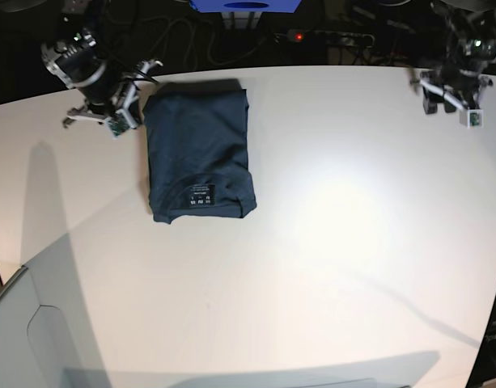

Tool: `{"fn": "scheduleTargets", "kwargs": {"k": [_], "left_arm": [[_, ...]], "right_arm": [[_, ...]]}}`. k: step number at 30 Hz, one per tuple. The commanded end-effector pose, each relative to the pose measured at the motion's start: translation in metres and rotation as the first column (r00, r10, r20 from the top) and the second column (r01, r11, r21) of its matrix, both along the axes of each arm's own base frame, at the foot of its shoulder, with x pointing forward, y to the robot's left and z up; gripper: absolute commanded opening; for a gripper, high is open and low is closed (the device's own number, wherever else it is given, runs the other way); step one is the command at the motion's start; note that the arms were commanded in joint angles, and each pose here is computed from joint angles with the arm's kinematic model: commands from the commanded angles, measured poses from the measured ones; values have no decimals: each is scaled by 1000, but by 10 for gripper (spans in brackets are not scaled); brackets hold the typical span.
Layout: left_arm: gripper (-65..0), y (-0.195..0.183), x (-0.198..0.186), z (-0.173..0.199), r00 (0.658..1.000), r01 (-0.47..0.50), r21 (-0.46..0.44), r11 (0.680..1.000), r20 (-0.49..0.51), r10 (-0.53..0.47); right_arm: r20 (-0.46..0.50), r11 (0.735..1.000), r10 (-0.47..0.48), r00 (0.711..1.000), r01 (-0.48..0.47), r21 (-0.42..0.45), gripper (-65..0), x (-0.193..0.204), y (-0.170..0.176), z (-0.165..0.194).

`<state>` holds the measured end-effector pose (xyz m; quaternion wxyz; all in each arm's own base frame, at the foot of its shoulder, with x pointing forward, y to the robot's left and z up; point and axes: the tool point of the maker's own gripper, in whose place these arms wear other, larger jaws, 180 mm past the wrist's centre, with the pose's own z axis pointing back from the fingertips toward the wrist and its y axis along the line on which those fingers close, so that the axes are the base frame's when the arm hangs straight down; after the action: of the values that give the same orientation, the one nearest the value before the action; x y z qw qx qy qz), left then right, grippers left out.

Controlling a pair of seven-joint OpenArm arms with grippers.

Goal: Fold the T-shirt properly

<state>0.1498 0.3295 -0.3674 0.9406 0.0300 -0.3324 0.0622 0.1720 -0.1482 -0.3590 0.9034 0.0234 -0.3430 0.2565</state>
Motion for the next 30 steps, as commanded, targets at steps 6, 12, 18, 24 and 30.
{"fn": "scheduleTargets", "kwargs": {"k": [6,12,18,24,30], "left_arm": [[-609,11,-36,22,996,-76,-42,996,36,78],[-650,9,-85,29,986,-169,-14,985,-14,169],[-650,-4,-145,-1,952,-266,-47,963,-169,255],[-650,-23,-182,-83,922,-250,-70,966,-321,216],[-650,-72,-197,-164,925,-119,-182,976,-378,43]], "right_arm": [[-106,997,-79,991,82,17,-650,-49,-15,-13],[-241,992,-122,963,127,5,-650,-101,-22,-28],[-418,985,-129,899,165,51,-650,-154,-13,-67],[-556,965,-147,818,243,101,-650,-174,-14,-126],[-620,922,-141,772,330,201,-650,-179,1,-174]]}}
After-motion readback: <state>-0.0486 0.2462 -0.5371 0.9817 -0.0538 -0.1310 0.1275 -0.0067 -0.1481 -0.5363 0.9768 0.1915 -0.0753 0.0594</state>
